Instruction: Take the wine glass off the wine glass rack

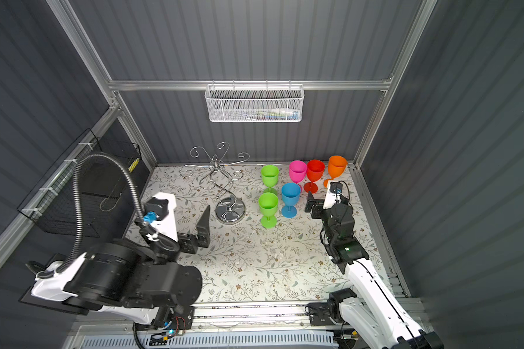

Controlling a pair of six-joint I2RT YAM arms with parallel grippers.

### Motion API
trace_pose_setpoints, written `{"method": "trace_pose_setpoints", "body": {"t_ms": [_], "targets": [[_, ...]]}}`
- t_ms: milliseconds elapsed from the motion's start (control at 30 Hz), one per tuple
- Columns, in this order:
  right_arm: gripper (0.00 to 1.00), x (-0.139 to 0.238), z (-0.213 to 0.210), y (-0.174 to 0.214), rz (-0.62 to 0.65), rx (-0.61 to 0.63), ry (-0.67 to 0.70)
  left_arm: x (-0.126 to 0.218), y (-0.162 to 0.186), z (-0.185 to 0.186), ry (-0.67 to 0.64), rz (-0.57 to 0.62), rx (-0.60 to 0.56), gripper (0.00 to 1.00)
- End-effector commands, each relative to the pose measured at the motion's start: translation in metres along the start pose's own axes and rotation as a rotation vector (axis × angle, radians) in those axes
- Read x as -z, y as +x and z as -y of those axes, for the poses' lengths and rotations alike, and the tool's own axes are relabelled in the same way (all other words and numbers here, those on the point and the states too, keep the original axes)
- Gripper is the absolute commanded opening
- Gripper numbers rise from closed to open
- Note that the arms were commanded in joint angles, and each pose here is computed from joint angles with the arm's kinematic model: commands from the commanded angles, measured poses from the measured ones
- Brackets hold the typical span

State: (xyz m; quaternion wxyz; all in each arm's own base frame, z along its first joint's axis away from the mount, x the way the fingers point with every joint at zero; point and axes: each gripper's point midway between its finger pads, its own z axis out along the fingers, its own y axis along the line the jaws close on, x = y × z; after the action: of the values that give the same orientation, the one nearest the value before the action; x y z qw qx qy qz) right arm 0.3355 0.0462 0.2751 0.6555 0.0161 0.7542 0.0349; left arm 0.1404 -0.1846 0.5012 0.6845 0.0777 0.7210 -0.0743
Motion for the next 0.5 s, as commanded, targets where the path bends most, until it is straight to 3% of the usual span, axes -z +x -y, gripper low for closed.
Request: {"method": "trace_pose_setpoints", "body": {"t_ms": [0, 267, 333, 400, 467], "targets": [[0.99, 0.001, -0.004, -0.012, 0.009, -0.001, -0.024, 0.006, -0.054, -0.026, -0.115, 0.176, 0.007, 1.00], [0.99, -0.001, -0.009, -0.015, -0.002, -0.009, -0.056, 0.007, -0.096, -0.035, -0.097, 0.091, 0.348, 1.00], [0.99, -0.002, -0.010, -0.017, -0.006, -0.016, -0.064, -0.011, -0.109, -0.010, 0.056, 0.083, 0.372, 1.00], [0.99, -0.003, -0.011, -0.019, -0.003, -0.020, -0.073, -0.004, -0.131, 0.003, 0.236, 0.229, 0.534, 1.00], [0.99, -0.002, -0.010, -0.020, 0.001, -0.025, -0.074, -0.007, -0.143, 0.006, 0.192, 0.213, 0.439, 1.00]]}}
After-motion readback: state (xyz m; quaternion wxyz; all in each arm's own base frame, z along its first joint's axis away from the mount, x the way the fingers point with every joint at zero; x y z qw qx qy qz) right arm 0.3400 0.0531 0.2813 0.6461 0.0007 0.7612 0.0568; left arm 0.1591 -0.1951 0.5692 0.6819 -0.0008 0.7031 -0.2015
